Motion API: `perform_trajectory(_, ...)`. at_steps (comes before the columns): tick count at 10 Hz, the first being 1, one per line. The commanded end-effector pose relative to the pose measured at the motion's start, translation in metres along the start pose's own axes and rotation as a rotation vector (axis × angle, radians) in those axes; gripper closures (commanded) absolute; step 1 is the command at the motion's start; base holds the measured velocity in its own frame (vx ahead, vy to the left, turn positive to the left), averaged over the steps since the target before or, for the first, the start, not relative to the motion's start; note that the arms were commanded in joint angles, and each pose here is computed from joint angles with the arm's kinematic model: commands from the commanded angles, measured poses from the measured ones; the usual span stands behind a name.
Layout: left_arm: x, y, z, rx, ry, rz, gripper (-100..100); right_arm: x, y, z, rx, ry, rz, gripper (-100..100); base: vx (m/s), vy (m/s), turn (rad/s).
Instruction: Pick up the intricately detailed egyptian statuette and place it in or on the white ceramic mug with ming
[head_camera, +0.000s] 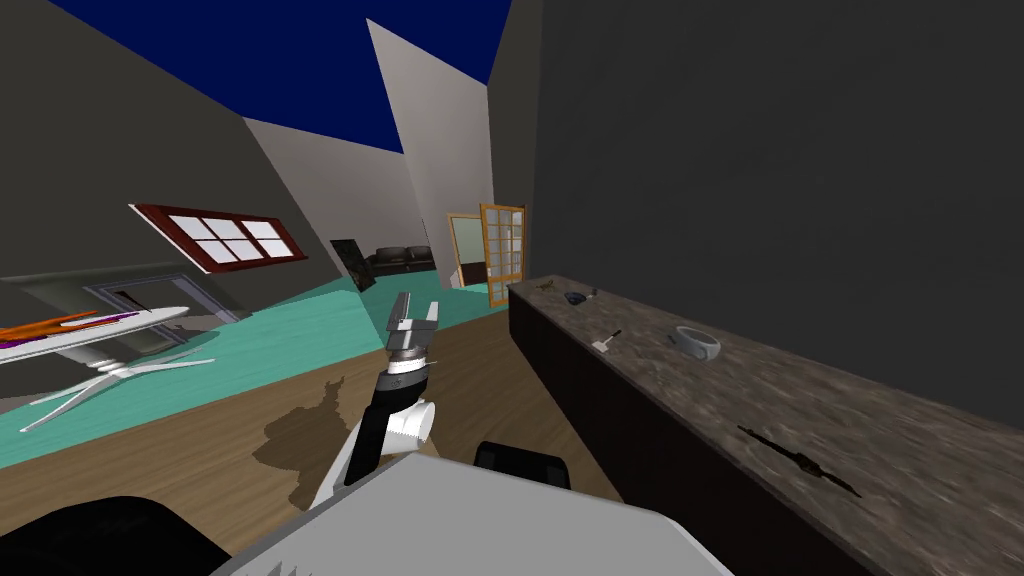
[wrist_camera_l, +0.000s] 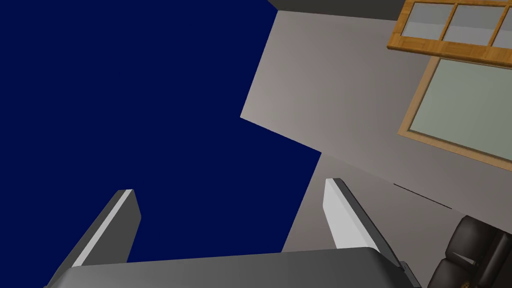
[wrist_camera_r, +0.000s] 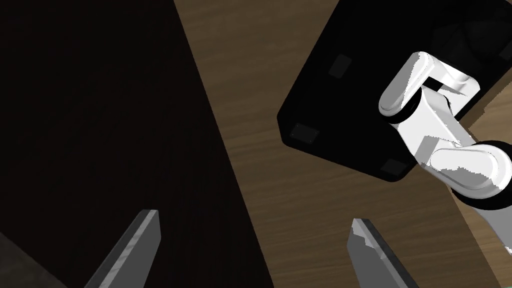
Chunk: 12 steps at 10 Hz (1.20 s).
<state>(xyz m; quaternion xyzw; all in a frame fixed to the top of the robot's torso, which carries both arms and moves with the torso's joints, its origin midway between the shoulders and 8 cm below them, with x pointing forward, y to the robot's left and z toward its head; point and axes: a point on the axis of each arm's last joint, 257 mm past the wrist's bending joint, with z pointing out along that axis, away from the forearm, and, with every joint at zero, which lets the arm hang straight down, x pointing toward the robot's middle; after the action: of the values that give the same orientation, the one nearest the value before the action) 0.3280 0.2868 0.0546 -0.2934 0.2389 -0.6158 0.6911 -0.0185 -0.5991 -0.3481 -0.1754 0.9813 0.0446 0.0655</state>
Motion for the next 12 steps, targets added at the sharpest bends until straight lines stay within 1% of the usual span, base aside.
perform_trajectory(1, 0.000, 0.000, 0.000, 0.000, 0.000, 0.000, 0, 0.018, -0.020, -0.012, 0.029, 0.071, -0.043, -100, 0.193, -0.045, 0.257)
perform_trajectory(2, 0.000, 0.000, 0.000, 0.000, 0.000, 0.000, 0, 0.020, -0.022, -0.013, 0.033, 0.074, -0.041, -100, 0.144, -0.044, 0.092)
perform_trajectory(3, 0.000, 0.000, 0.000, 0.000, 0.000, 0.000, 0, 0.031, -0.034, -0.022, 0.051, 0.117, -0.064, -100, 0.140, -0.050, 0.126)
perform_trajectory(5, 0.000, 0.000, 0.000, 0.000, 0.000, 0.000, 0, 0.050, -0.052, -0.038, 0.078, 0.189, -0.102, -100, 0.192, -0.093, 0.263)
perform_trajectory(6, 0.000, 0.000, 0.000, 0.000, 0.000, 0.000, 0, 0.058, -0.058, -0.045, 0.086, 0.216, -0.116, -100, 0.167, -0.121, 0.232)
perform_trajectory(7, 0.000, 0.000, 0.000, 0.000, 0.000, 0.000, 0, 0.072, -0.061, -0.052, 0.087, 0.254, -0.134, -100, 0.200, -0.151, 0.359)
perform_trajectory(9, 0.000, 0.000, 0.000, 0.000, 0.000, 0.000, 0, 0.082, -0.053, -0.052, 0.068, 0.267, -0.139, -100, 0.195, -0.150, 0.260)
perform_trajectory(11, 0.000, 0.000, 0.000, 0.000, 0.000, 0.000, 0, 0.093, -0.017, -0.038, -0.001, 0.242, -0.123, -100, 0.093, -0.182, 0.267)
perform_trajectory(12, 0.000, 0.000, 0.000, 0.000, 0.000, 0.000, 0, 0.094, -0.005, -0.033, -0.022, 0.229, -0.116, -100, 0.053, -0.151, 0.152)
